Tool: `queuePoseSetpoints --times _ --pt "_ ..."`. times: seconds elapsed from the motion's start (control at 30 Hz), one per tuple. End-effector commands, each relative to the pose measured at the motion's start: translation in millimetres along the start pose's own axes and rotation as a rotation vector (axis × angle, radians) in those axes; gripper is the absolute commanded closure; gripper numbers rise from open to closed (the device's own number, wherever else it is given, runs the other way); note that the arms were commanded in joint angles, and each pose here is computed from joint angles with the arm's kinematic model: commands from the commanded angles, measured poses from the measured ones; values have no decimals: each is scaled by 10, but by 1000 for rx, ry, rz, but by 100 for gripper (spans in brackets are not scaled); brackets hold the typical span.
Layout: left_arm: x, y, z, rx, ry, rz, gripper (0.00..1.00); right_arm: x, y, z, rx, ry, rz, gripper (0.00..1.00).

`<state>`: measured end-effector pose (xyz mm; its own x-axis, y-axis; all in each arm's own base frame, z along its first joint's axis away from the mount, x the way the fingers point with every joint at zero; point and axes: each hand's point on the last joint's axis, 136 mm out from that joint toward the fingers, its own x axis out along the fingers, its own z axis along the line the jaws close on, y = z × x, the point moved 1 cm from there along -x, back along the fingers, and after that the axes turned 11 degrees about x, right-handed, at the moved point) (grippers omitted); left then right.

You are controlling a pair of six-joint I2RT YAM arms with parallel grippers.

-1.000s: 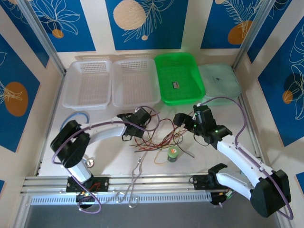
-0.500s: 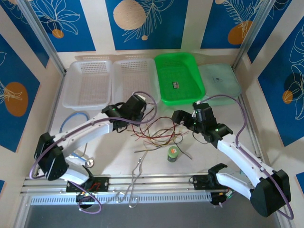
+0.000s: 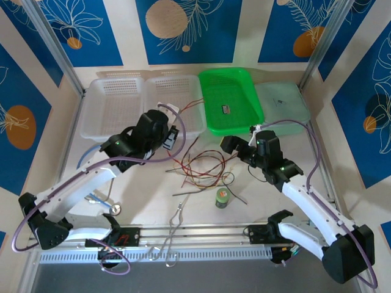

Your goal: Untangle the cables

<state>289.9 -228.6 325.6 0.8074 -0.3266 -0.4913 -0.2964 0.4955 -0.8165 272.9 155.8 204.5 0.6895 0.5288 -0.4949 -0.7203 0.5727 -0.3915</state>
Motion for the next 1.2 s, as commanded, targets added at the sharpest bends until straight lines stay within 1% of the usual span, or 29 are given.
queuePoseSetpoints --times 0.0,0.07,0.13,0.17,0.37,0.43,0.53,0.6,0.7,0.83,0.9,1.03,1.13,1.17 --pt "-275 -484 227 16 -69 -156 100 -127 -103 269 -48 -99 -22 1" --pt "-339 -592 309 30 -102 -175 100 -173 -148 332 -62 -120 -35 1" --pt "-415 -665 508 22 -208 -175 100 -226 -201 396 -65 -135 -51 1" --pt "-459 -708 574 26 -235 -184 100 -255 -224 439 -68 -148 -56 1" --pt "-787 -1074 792 47 -287 -307 100 -437 -356 727 -112 -209 -83 1" --pt "-896 -1208 827 36 -272 -345 100 -479 -385 820 -116 -234 -86 0" --pt "-953 -1312 709 13 -171 -387 100 -537 -432 989 -96 -293 -88 1" --pt "-903 -1275 573 4 -93 -386 100 -574 -482 1104 -59 -321 -86 2" --pt "-785 -1131 433 -9 -34 -352 100 -658 -558 1300 4 -353 -69 3" --pt "-679 -944 329 -61 5 -329 100 -789 -659 1684 48 -481 -46 5" --pt "-632 -855 232 -71 49 -326 100 -846 -727 1903 78 -562 -32 7" --pt "-563 -703 133 -105 90 -303 100 -894 -788 2281 53 -651 1 9" --pt "-560 -640 102 -144 108 -307 100 -808 -781 2445 38 -670 44 12" --pt "-563 -628 95 -156 113 -311 100 -756 -758 2484 40 -672 66 15"
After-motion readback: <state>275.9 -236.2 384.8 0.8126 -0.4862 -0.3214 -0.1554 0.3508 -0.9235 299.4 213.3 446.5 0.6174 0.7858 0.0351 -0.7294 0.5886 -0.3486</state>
